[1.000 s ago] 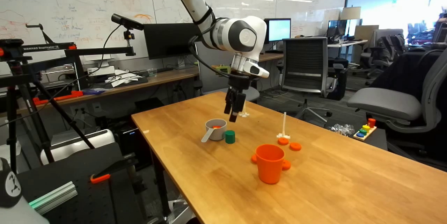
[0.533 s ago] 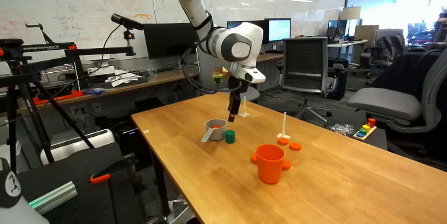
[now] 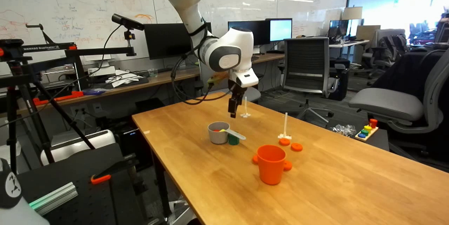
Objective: Pick up the orange block and put it in the grey pot, then the yellow block and put it in the grey pot, then the green block and put it in the grey pot.
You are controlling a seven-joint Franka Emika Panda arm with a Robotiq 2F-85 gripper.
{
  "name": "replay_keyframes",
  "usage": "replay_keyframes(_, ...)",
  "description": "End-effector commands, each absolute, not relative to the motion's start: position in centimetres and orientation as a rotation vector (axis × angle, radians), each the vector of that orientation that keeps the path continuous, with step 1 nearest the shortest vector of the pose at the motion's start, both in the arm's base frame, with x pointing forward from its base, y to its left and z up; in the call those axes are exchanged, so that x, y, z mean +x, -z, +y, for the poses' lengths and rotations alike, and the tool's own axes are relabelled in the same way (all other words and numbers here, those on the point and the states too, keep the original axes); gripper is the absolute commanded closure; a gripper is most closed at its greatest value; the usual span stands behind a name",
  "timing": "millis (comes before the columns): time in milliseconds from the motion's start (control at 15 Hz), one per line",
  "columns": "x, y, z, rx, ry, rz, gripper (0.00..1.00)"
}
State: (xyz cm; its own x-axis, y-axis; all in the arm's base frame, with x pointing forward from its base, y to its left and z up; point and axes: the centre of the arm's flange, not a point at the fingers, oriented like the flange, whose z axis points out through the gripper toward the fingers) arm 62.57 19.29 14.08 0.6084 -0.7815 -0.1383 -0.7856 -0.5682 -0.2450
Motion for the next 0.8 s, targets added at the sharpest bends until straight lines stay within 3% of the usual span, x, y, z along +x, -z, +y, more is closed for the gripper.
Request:
replay_keyframes(0, 62.1, -18.9, 20.3, -2.413, 0.130, 1.407, 0.00)
replay_keyframes(733, 58.4, -18.3, 17.6, -2.253, 0.062, 1.754, 0.00)
